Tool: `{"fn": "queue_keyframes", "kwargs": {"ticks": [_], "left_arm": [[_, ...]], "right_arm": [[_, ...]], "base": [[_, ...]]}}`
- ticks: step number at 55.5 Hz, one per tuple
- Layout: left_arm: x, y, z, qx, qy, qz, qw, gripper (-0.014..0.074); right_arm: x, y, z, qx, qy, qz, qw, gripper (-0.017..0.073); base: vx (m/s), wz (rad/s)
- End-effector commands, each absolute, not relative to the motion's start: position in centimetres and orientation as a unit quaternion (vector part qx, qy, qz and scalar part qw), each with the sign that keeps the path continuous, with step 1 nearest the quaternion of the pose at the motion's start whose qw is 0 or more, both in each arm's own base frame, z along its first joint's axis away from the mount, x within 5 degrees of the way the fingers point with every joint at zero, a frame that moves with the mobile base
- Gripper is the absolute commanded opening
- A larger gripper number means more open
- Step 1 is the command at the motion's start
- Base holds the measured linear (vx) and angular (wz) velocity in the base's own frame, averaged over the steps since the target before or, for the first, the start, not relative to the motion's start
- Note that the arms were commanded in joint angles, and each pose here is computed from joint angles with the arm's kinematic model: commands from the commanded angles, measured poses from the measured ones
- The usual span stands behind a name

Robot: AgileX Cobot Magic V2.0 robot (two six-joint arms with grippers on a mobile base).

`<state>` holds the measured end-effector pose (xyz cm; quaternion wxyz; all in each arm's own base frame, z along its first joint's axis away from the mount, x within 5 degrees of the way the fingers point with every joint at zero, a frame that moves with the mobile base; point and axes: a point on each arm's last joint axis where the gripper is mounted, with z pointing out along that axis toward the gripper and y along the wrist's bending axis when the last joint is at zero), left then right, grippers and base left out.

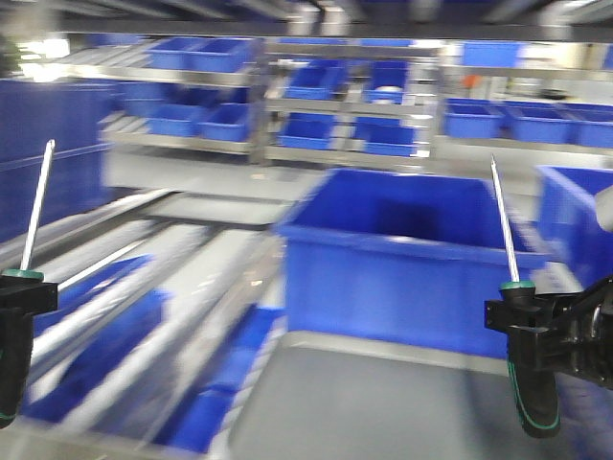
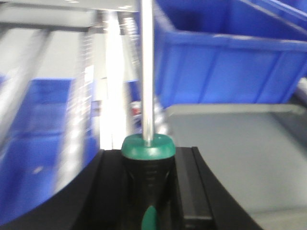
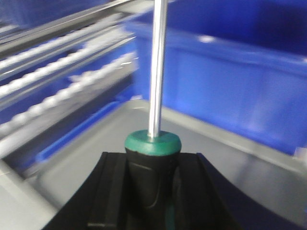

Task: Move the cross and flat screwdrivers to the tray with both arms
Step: 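Hold both screwdrivers while the base drives to the roller shelf, then lower both held screwdrivers toward the grey metal tray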

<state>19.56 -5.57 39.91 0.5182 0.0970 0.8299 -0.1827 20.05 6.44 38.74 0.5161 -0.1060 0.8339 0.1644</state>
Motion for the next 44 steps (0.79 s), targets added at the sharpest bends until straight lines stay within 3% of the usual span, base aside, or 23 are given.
{"fn": "queue_keyframes", "kwargs": {"ticks": [1,22,44], "left_arm": [[19.34,-5.47,41.82,0.076,0.798,-0.196,0.565,0.0003],[19.34,-5.47,41.82,0.076,0.798,-0.196,0.565,0.0003],[19.34,-5.47,41.82,0.076,0.798,-0.196,0.565,0.0003]], "right_arm": [[19.91,6.16,40.76,-0.093,0.800,0.166,0.569,-0.0008],[19.91,6.16,40.76,-0.093,0.800,0.166,0.569,-0.0008],[19.91,6.16,40.76,-0.093,0.800,0.166,0.569,-0.0008]], "base": [[0.23,-0.62],[0.17,-0.48],[0.04,-0.09]]}}
